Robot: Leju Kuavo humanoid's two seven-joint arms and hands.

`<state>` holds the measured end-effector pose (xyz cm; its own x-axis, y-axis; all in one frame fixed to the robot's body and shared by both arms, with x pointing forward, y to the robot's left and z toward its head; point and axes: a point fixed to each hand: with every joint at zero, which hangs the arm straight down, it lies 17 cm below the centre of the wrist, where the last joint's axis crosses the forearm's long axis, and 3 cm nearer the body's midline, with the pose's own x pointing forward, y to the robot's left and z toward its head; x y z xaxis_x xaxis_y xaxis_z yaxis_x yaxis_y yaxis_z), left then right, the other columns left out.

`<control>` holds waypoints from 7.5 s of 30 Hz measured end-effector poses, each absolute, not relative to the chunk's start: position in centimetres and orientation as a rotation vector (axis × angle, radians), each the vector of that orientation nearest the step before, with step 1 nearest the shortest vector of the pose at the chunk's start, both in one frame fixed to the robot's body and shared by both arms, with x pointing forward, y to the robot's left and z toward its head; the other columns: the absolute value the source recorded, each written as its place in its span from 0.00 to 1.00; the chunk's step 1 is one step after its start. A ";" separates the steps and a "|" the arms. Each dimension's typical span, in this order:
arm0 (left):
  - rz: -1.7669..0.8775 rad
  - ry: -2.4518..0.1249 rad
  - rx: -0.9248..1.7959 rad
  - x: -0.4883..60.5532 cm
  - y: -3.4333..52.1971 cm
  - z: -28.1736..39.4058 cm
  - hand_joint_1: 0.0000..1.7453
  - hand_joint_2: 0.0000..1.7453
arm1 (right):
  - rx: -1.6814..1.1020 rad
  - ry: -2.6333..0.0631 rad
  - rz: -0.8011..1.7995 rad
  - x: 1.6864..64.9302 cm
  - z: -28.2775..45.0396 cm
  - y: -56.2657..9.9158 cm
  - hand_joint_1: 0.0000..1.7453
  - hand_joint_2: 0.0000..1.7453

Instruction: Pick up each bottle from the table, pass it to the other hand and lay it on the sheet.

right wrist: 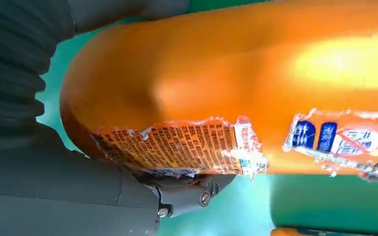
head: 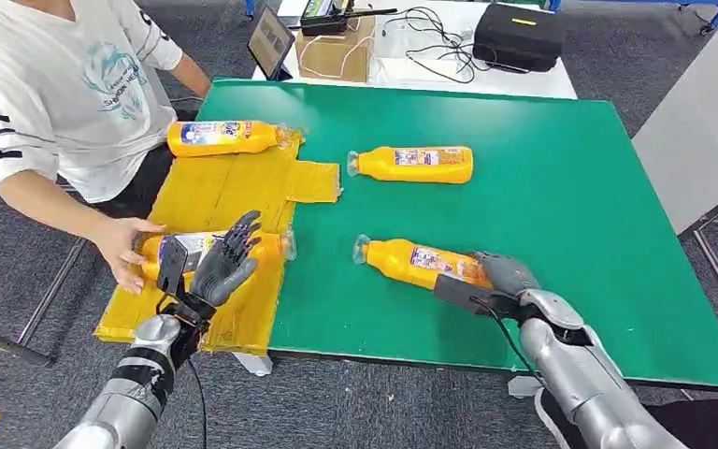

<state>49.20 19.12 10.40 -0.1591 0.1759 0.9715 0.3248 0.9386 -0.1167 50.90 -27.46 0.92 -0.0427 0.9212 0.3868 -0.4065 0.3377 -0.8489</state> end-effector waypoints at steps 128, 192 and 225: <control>-1.373 -1.122 0.771 55.6 32.4 2.1 0.00 1.00 | 0.060 -1.834 0.330 49.6 17.0 -6.5 0.00 1.00; 0.065 -1.739 -0.345 48.9 12.6 12.0 0.00 1.00 | -0.106 -1.850 0.245 45.7 14.6 -10.8 0.00 1.00; 0.076 -1.778 -0.286 49.0 13.5 12.6 0.00 1.00 | -0.124 -1.857 0.233 45.6 14.8 -11.1 0.00 1.00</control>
<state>49.02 13.48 12.60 -0.1986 0.2335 0.9519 0.1519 0.9668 -0.2055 45.58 -11.08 14.81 -0.2943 0.2038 0.9337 -0.0332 0.9742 -0.2231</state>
